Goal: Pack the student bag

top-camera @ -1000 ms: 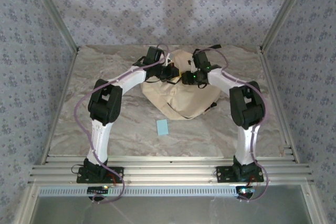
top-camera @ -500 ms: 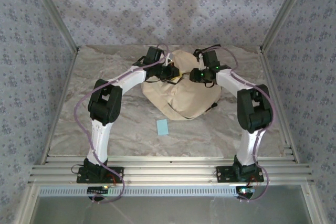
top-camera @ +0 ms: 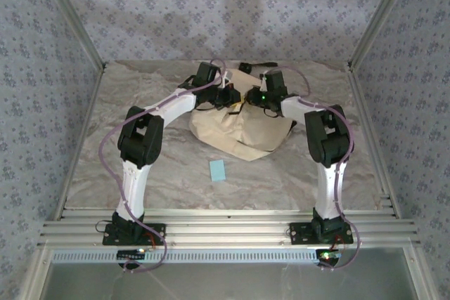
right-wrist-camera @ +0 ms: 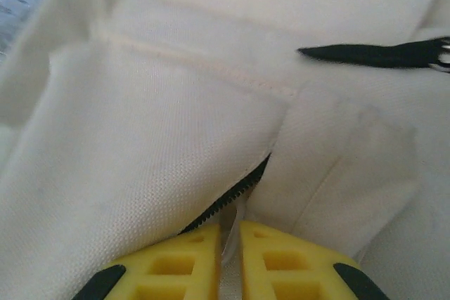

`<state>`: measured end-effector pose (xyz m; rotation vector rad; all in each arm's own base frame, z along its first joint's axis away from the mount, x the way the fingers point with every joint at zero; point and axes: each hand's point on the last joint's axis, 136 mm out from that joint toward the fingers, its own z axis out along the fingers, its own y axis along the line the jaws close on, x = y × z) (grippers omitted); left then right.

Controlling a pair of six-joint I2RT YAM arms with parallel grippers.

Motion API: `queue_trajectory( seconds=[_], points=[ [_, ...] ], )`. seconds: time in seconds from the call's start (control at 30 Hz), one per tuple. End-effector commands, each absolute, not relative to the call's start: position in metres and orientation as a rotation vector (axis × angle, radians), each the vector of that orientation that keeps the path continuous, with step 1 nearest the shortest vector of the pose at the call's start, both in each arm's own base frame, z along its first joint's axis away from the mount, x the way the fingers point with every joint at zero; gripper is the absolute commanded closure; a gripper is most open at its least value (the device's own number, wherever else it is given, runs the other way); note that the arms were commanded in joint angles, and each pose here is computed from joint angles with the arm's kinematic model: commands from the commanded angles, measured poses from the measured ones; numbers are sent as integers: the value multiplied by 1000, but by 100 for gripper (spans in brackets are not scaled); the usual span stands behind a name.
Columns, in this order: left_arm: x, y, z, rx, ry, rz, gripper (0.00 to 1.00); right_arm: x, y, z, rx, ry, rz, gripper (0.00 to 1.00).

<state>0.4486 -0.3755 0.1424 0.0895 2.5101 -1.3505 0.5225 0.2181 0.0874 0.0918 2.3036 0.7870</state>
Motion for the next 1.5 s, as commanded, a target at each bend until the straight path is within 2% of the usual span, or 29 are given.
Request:
queue_trajectory(
  seconds=[0.0, 0.13, 0.33, 0.53, 0.57, 0.7, 0.8, 1.0, 1.07, 1.23, 1.47],
  points=[
    [436, -393, 201, 216, 2365, -1463, 100, 515, 251, 135, -5, 2135, 1059, 80],
    [451, -382, 188, 166, 2375, -1429, 100, 494, 253, 143, -36, 2180, 1104, 76],
    [478, -355, 169, 90, 2385, -1375, 100, 460, 213, 153, -12, 2273, 874, 69],
    [487, -344, 169, 97, 2387, -1339, 100, 386, 206, 140, -95, 2457, 699, 55],
    [485, -344, 169, 100, 2391, -1338, 95, 374, 209, 137, -115, 2480, 687, 53],
    [474, -337, 178, 91, 2395, -1327, 64, 327, 223, 122, -191, 2570, 622, 47],
    [460, -324, 194, 88, 2374, -1281, 51, 297, 241, 108, -237, 2646, 614, 45],
    [430, -275, 209, 40, 2367, -1082, 46, 246, 291, 71, -426, 2781, 515, 38],
    [423, -258, 204, -3, 2377, -1030, 45, 236, 303, 63, -465, 2811, 440, 31],
    [414, -216, 184, -147, 2383, -982, 45, 223, 324, 51, -542, 2847, 169, 6],
    [409, -173, 164, -297, 2364, -960, 44, 217, 336, 38, -493, 2889, 15, 6]
  ],
)
